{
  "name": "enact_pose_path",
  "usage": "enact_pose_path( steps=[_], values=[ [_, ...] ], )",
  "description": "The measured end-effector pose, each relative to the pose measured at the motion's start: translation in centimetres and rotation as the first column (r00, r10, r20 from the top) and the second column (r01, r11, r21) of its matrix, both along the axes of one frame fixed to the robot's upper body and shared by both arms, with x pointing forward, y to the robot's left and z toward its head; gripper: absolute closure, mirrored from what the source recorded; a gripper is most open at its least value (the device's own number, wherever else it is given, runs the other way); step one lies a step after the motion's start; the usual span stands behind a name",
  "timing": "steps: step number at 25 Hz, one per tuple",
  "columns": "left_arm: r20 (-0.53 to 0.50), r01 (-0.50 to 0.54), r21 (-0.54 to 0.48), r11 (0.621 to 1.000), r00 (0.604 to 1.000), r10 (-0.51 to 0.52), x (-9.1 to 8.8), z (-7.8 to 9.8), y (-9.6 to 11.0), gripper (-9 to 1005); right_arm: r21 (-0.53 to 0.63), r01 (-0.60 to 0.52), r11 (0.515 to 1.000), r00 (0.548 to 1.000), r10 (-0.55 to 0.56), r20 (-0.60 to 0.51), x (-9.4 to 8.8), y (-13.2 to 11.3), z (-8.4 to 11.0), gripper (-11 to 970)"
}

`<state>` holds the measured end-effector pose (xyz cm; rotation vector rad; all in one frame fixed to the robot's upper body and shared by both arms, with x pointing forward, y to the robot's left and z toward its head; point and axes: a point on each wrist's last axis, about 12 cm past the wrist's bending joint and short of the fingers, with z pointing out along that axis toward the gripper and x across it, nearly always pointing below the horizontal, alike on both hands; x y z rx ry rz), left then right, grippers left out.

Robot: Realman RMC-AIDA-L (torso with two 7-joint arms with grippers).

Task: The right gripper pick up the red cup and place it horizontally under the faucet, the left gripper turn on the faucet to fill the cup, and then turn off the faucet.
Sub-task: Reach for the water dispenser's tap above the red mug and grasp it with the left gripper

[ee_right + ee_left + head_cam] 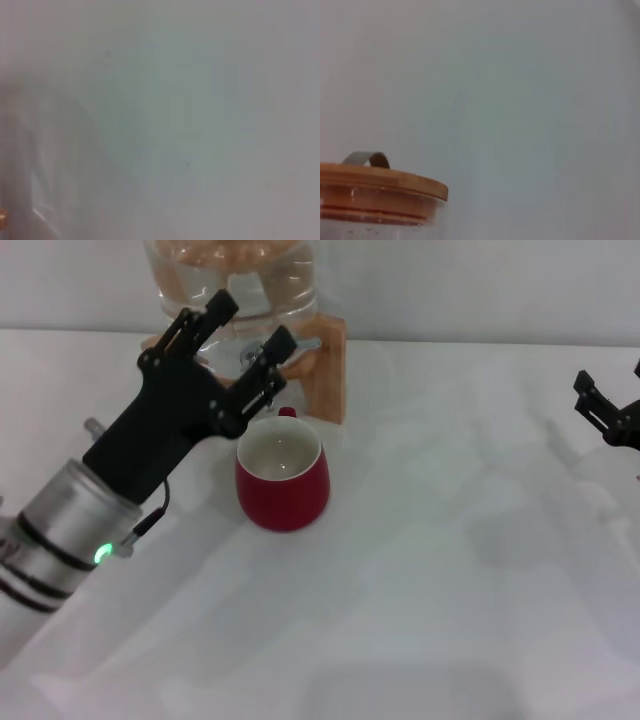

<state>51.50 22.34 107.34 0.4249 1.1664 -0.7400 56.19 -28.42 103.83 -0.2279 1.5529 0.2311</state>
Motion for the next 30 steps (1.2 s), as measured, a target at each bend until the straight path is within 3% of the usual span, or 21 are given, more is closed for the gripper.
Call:
enact_pose_path(
  steps=[3,8,14,20,30],
  values=[
    [-0.07,0.041,-0.04,0.998,0.997,-0.044,1.4,0.6,-0.2,230,-0.005,0.009,1.0,1.0,-0.009,-0.008,-0.1,-0.3,-0.2,137],
    [-0.162,0.145,-0.017,0.989,0.976,-0.146,3.6,1.9,-1.0,230,-0.009,0.015,1.0,1.0,-0.015,-0.012,-0.2,-0.5,-0.3,95],
    [-0.206,0.285,0.117,0.951,0.944,-0.257,5.5,4.8,-3.2,230,-0.011,0.021,1.0,1.0,-0.021,-0.023,-0.3,-0.7,-0.4,87],
    [-0.288,0.329,0.197,0.924,0.92,-0.266,6.9,7.6,-3.0,230,-0.011,0.028,1.0,0.999,-0.028,-0.031,-0.6,-0.9,-0.7,87],
    [-0.428,0.357,0.391,0.848,0.887,-0.177,8.1,11.9,-2.5,230,-0.011,0.032,0.999,0.999,-0.033,-0.033,-0.7,-1.0,-0.7,86]
  ],
)
